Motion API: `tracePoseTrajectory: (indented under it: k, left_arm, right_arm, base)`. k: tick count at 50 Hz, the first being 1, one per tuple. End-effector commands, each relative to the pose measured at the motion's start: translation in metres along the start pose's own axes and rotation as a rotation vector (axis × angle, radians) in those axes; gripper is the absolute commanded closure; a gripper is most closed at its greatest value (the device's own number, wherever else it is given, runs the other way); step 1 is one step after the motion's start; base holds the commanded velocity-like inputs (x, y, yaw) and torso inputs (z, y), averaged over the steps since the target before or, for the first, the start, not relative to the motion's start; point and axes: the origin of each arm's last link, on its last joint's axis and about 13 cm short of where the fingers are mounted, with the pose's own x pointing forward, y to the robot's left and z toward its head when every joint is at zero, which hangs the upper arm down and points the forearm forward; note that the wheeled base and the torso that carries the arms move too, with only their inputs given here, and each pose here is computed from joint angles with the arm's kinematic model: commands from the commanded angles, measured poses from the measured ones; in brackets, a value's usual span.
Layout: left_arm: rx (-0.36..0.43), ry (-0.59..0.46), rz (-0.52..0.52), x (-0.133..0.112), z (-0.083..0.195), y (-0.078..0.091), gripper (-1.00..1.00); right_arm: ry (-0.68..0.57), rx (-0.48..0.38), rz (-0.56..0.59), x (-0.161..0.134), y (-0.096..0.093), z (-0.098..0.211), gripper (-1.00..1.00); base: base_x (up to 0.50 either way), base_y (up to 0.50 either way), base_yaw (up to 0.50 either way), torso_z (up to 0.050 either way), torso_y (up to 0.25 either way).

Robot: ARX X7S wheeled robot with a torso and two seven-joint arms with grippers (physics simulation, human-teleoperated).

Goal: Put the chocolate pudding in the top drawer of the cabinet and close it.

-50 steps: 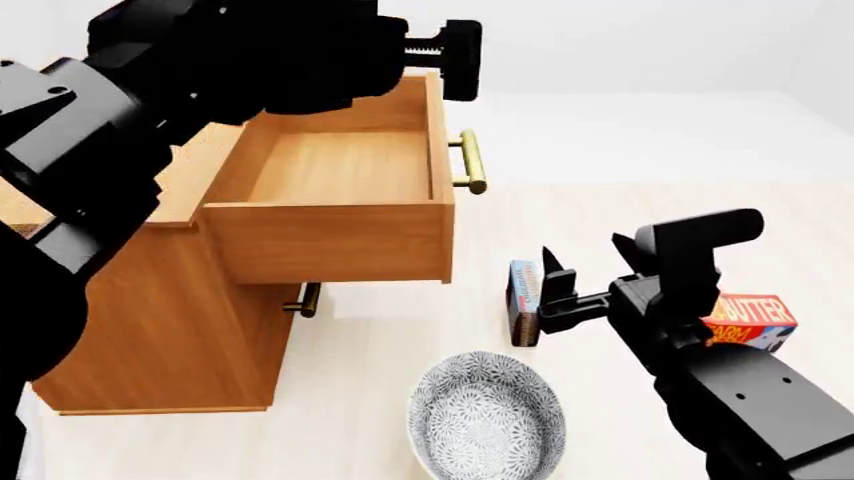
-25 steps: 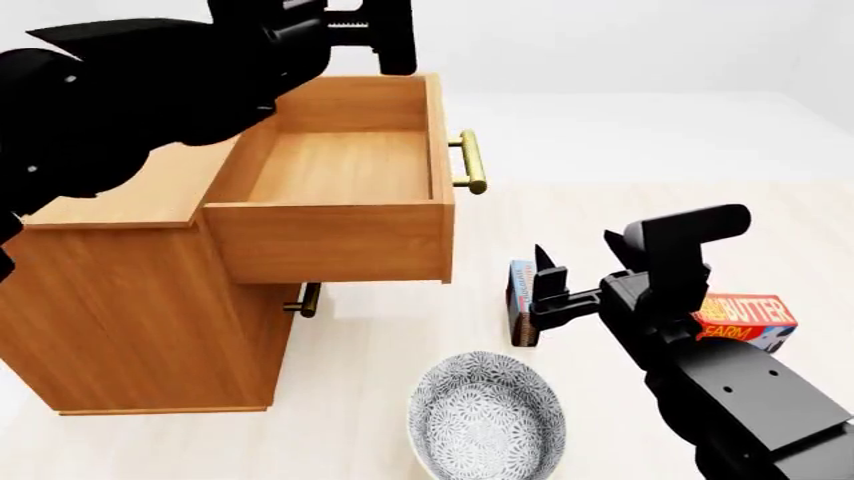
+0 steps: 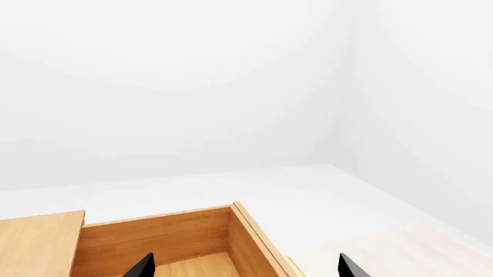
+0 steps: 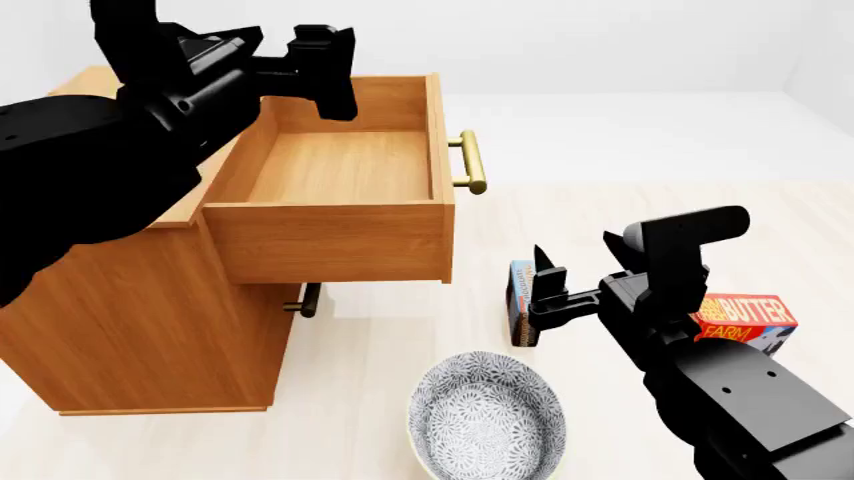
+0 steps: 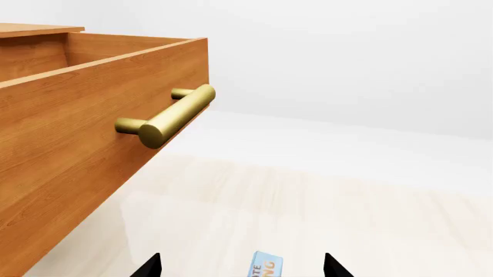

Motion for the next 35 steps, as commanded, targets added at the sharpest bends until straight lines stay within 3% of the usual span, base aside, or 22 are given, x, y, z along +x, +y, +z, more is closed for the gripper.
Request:
tracePoseTrajectory:
  k: [1,15,35]
  left_arm:
    - [-0.001,-0.048,0.008,-0.035,-0.010,0.003,-1.00]
    - [0.007,-0.111,-0.001,-0.073,-0.015,0.002,-1.00]
    - [0.008,-0.192,0.013,-0.134,-0.051,-0.001,-1.00]
  right_arm:
    - [-0.002,0.005,0.001,-0.001,0.001,-0.001,-1.00]
    - [-0.004,0.012,-0.004,-0.002,0.000,-0.002,-1.00]
    - [-0.006,0.024,-0.014,0.000,-0.002,-0.004,-1.00]
  base:
    - [0.00,0.00,0.00,0.000,0.000]
    - [0.00,0.00,0.00,0.000,0.000]
    - [0.00,0.00,0.00,0.000,0.000]
